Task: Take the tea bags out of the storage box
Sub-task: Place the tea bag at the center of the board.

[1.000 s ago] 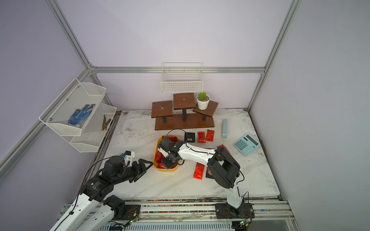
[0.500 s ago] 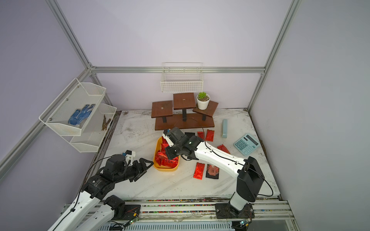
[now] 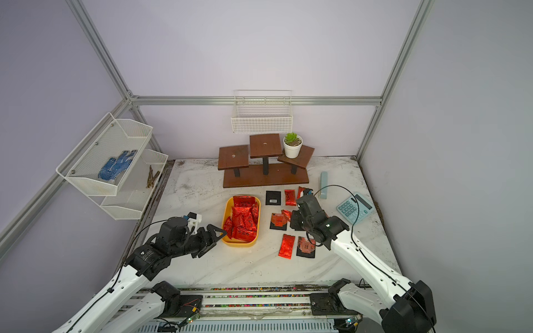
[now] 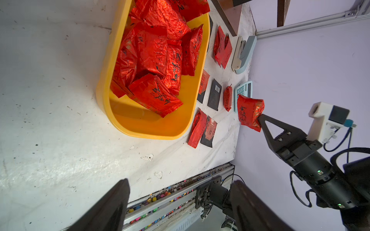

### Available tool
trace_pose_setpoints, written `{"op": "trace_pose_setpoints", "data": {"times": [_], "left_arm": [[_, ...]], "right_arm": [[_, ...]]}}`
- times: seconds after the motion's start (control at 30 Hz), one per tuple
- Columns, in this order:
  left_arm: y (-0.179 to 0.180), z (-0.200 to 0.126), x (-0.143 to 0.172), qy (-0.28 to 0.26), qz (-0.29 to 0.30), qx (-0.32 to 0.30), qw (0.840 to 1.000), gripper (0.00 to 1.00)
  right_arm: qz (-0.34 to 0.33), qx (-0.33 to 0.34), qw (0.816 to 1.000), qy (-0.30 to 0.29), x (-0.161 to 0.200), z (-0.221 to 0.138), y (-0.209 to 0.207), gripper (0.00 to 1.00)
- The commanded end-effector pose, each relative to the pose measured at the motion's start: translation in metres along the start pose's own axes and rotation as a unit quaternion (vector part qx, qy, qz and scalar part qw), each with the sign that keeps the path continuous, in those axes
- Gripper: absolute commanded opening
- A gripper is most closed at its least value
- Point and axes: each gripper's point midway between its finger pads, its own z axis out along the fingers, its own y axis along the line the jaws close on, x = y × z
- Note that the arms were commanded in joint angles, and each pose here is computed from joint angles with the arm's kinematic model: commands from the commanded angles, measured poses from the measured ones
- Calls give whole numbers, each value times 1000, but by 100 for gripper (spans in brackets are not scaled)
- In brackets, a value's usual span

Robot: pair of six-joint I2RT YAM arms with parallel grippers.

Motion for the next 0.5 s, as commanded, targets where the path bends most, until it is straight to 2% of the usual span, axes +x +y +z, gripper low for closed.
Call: {"op": "trace_pose_setpoints", "data": {"times": [0.0, 0.13, 0.27, 0.47], "left_arm": [[-31, -2, -8, -13, 23, 42, 999, 82], [-36, 4, -6, -6, 30, 47, 998, 82], [-38, 6, -6, -6, 30, 52, 998, 82], [-38, 8, -5, -4, 30, 53, 998, 83]], "right_arm": [[52, 66, 996, -39, 3, -1, -43, 0], [92, 114, 987, -69, 17, -5, -81, 0], [126, 136, 978, -99, 17, -12, -98, 0], [178, 185, 960, -115, 33, -10, -125, 0]]}}
